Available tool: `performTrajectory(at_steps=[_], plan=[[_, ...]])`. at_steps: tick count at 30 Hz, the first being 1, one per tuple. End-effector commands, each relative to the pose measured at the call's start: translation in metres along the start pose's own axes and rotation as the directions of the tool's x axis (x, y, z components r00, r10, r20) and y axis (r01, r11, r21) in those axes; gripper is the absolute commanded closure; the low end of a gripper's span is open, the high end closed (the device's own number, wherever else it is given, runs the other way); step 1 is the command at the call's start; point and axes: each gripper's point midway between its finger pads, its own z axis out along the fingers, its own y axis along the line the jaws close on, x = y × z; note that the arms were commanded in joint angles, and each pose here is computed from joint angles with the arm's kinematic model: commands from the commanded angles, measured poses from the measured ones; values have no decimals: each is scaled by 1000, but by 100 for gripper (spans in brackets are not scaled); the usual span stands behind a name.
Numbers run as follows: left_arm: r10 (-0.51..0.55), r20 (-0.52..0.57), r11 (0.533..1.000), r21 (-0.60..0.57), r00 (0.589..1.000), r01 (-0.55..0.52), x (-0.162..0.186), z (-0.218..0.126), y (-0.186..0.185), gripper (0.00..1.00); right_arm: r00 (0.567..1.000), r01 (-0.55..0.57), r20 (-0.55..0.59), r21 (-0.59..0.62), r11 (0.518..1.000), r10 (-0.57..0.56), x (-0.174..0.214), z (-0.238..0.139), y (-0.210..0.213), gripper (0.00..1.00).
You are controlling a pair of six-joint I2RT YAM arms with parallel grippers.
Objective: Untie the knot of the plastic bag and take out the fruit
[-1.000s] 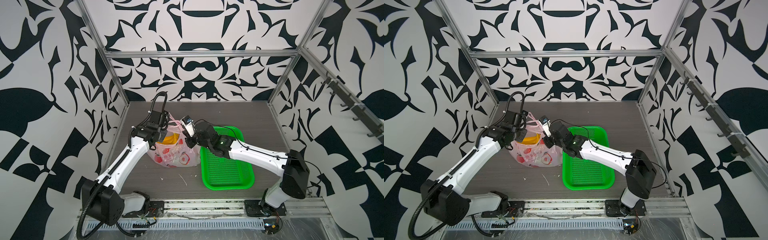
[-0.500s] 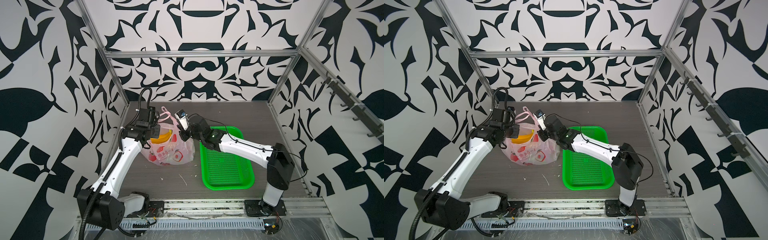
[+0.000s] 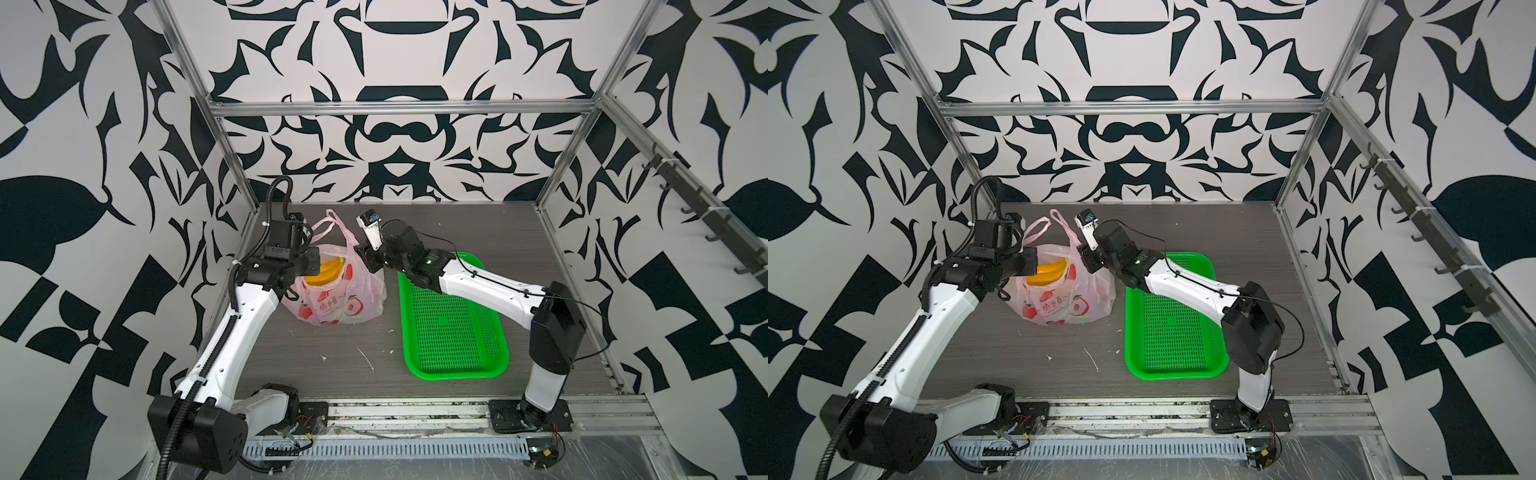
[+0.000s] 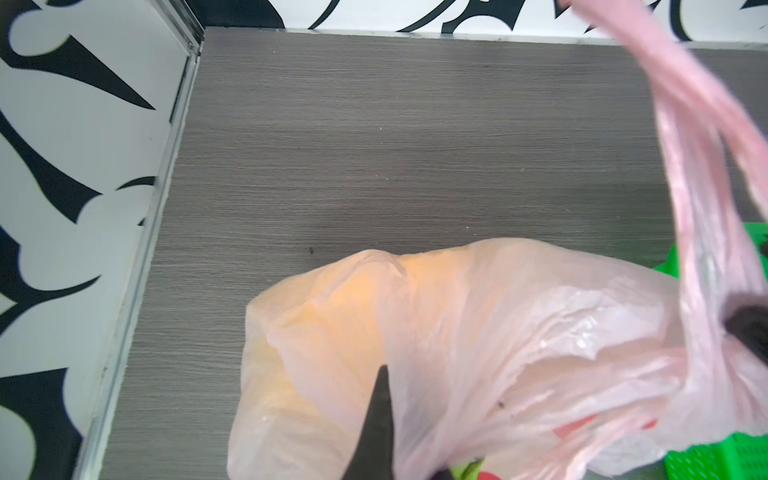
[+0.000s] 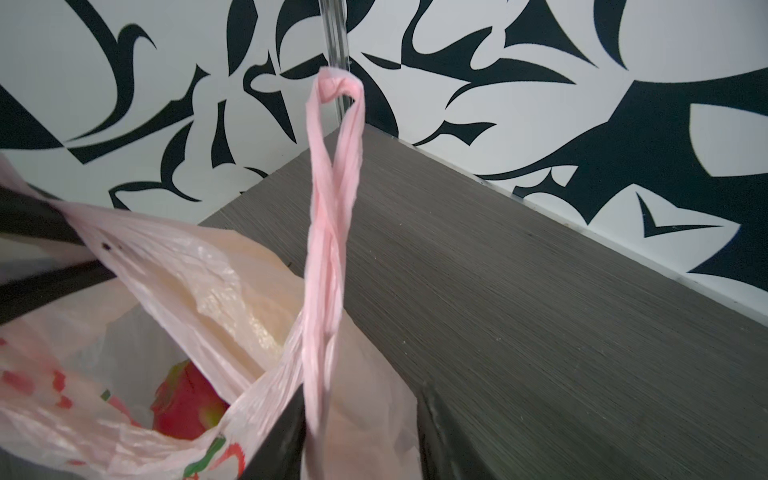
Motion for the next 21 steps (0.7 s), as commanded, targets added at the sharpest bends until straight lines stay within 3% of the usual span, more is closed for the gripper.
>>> performTrajectory(at_steps=[1,8,15,21], plan=[[-64,49,996,69,997,61,-5,-9,-9,100,995,-87,51,113,990,82,-27,-39,3,52],[-93,60,991,102,994,86,4,-11,-12,100,976,-218,57,287,933,210,-14,-71,7,45],[-125,98,988,99,987,116,6,-18,-8,100,948,-317,81,279,906,307,-3,-76,34,44],[-145,117,983,130,983,129,9,-21,-11,100,928,-372,85,256,892,363,8,-55,51,43]])
